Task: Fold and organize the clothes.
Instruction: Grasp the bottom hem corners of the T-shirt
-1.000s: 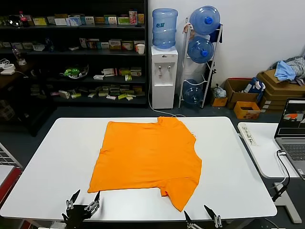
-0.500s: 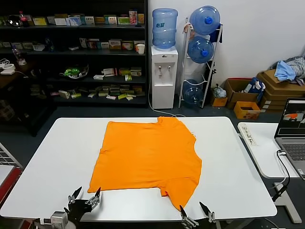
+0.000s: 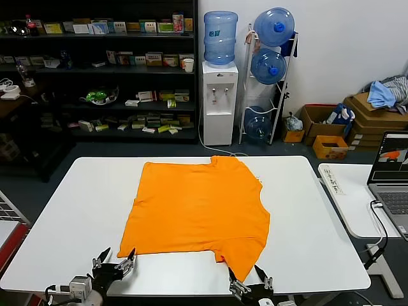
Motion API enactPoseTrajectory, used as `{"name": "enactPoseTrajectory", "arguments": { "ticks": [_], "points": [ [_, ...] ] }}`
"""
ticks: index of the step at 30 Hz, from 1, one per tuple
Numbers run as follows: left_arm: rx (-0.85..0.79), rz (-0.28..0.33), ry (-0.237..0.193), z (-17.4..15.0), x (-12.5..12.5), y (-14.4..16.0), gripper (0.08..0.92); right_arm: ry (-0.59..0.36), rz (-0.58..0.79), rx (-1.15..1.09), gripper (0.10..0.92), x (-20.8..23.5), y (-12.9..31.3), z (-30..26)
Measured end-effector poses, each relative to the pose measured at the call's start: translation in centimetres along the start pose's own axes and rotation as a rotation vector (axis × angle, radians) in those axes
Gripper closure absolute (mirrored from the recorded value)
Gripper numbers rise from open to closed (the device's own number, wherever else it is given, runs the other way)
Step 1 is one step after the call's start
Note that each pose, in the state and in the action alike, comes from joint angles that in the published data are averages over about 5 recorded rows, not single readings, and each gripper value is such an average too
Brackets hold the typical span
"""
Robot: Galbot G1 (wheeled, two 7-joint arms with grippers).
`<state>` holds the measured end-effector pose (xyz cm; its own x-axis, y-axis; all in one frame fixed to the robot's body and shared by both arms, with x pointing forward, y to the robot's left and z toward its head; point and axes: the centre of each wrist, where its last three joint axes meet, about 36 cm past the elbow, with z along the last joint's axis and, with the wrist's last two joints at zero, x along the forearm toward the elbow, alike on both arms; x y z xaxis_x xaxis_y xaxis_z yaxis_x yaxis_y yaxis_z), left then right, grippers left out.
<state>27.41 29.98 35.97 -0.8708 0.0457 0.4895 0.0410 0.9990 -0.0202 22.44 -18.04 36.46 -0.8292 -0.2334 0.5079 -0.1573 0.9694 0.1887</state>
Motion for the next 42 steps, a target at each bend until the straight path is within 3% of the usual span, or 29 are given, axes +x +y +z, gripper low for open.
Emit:
{"name": "enactPoseTrajectory", "arguments": {
  "ticks": [16,20,42],
  "points": [
    [-0.001,-0.014,0.029,0.7,0.0,0.3,0.177,0.048,0.021,-0.016,0.202,-0.8,0.2,0.0],
    [0.0,-0.016,0.032,0.8,-0.3,0.3,0.193,0.055,0.016,-0.023,0.27,-1.1,0.5,0.1],
    [0.013,-0.018,0.031,0.9,-1.0,0.1,0.821,0.042,0.009,-0.006,0.882,-1.0,1.1,0.6]
  ]
}}
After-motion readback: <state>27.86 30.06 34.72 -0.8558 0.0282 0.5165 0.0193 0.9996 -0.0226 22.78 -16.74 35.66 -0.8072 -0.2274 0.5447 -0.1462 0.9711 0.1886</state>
